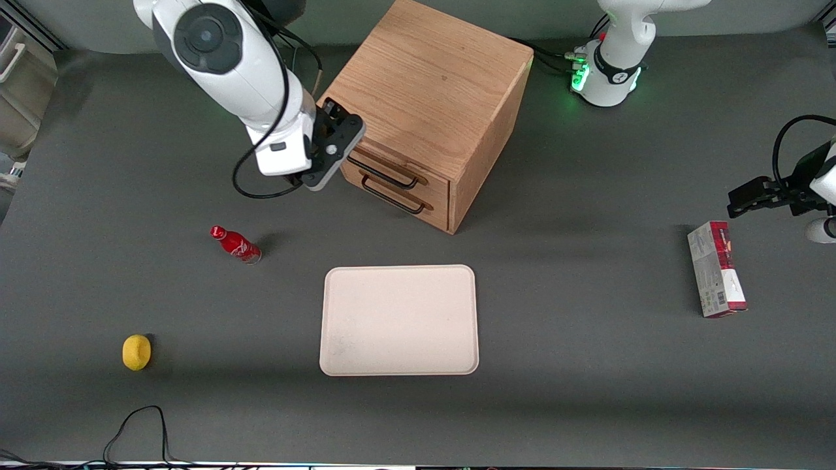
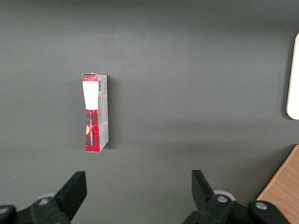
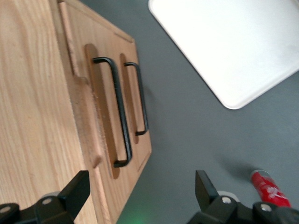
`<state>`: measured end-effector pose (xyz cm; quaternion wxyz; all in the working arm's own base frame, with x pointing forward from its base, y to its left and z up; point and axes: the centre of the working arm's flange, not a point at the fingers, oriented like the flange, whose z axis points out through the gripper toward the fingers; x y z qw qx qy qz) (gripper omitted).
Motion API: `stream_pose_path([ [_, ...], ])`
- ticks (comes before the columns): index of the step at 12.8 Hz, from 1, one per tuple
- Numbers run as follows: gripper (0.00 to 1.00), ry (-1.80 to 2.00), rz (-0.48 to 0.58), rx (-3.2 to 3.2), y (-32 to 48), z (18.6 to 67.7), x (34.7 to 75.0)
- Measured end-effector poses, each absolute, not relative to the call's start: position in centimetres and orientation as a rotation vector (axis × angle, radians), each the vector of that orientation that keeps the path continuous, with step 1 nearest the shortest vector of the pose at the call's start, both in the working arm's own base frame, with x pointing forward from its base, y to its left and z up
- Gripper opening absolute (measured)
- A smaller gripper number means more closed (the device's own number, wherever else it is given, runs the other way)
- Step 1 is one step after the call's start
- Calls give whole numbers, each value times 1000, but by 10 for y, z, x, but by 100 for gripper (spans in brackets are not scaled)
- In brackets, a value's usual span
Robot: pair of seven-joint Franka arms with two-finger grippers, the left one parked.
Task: Open upper drawer
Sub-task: 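Lower the right gripper and hook the upper drawer's black handle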
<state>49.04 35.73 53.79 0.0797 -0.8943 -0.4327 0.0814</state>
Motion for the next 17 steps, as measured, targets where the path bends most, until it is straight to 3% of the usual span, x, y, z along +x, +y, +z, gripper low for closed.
stream_pose_path([
  [4, 100, -1318, 347, -2631, 373, 495, 491],
  [9, 100, -1327, 345, -2617, 386, 439, 486],
  [17, 100, -1381, 299, -2663, 384, 400, 486],
])
